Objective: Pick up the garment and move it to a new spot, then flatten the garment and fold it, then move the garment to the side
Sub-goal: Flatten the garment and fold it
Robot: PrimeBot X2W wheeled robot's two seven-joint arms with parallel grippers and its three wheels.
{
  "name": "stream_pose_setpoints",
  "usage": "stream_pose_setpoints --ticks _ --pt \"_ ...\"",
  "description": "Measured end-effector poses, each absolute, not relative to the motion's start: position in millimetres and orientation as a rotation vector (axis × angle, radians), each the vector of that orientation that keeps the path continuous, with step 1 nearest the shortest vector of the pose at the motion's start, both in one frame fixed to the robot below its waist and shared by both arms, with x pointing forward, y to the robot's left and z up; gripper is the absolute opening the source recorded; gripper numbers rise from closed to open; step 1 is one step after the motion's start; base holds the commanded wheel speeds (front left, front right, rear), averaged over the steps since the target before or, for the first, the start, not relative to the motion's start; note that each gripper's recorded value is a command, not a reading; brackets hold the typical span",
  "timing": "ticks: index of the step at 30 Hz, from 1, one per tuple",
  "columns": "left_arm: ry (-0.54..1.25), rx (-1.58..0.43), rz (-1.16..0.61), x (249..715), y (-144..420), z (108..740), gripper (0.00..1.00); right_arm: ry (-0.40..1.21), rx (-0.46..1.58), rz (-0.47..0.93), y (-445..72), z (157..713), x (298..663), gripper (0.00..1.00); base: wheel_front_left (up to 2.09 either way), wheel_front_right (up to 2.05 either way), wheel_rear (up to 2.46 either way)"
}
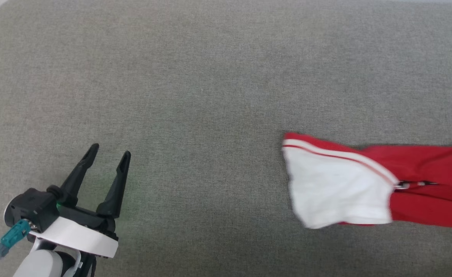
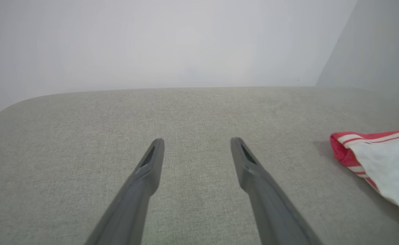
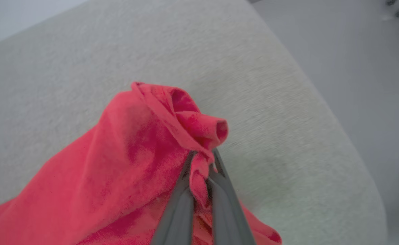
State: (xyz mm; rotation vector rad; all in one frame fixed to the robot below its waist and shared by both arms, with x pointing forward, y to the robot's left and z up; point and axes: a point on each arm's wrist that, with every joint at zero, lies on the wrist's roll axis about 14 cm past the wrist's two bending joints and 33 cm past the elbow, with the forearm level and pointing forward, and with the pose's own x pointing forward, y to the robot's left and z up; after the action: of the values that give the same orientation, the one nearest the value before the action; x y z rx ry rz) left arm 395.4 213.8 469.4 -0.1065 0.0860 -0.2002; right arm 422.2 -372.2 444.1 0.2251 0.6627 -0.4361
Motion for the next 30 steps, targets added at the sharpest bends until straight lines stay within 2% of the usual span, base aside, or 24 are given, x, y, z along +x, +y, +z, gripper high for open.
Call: stream_pose_setpoints --ticks 4,8,12,13,22,30 --pt "0.076 -0.106 -0.2 397.5 214.2 472.2 1.0 0.617 0.218 -0.507 -395.3 458.7 419.2 0.0 0.0 0.0 0.0" --pt "0.071 -0.095 -0.195 397.3 216.3 473.9 1.0 0.629 0.211 -0.45 -382.6 457.8 427.1 0.0 0.0 0.0 0.0" --pt "0.061 -0.096 -0.195 395.7 215.6 477.2 1.0 0.68 0.2 -0.308 -338.5 452.2 433.7 0.0 0.0 0.0 0.0" --pt "0.061 -0.096 -0.195 395.7 215.6 477.2 1.0 0.68 0.2 -0.308 -338.5 452.2 433.7 0.0 0.0 0.0 0.0" --pt "0.053 -0.096 -0.194 392.0 214.9 480.5 1.0 0.715 0.112 0.101 -209.3 463.6 430.8 0.0 0.0 0.0 0.0" --pt "0.041 -0.109 -0.182 389.2 216.8 484.8 1.0 0.743 0.074 0.401 -111.6 462.8 418.9 0.0 0.0 0.0 0.0"
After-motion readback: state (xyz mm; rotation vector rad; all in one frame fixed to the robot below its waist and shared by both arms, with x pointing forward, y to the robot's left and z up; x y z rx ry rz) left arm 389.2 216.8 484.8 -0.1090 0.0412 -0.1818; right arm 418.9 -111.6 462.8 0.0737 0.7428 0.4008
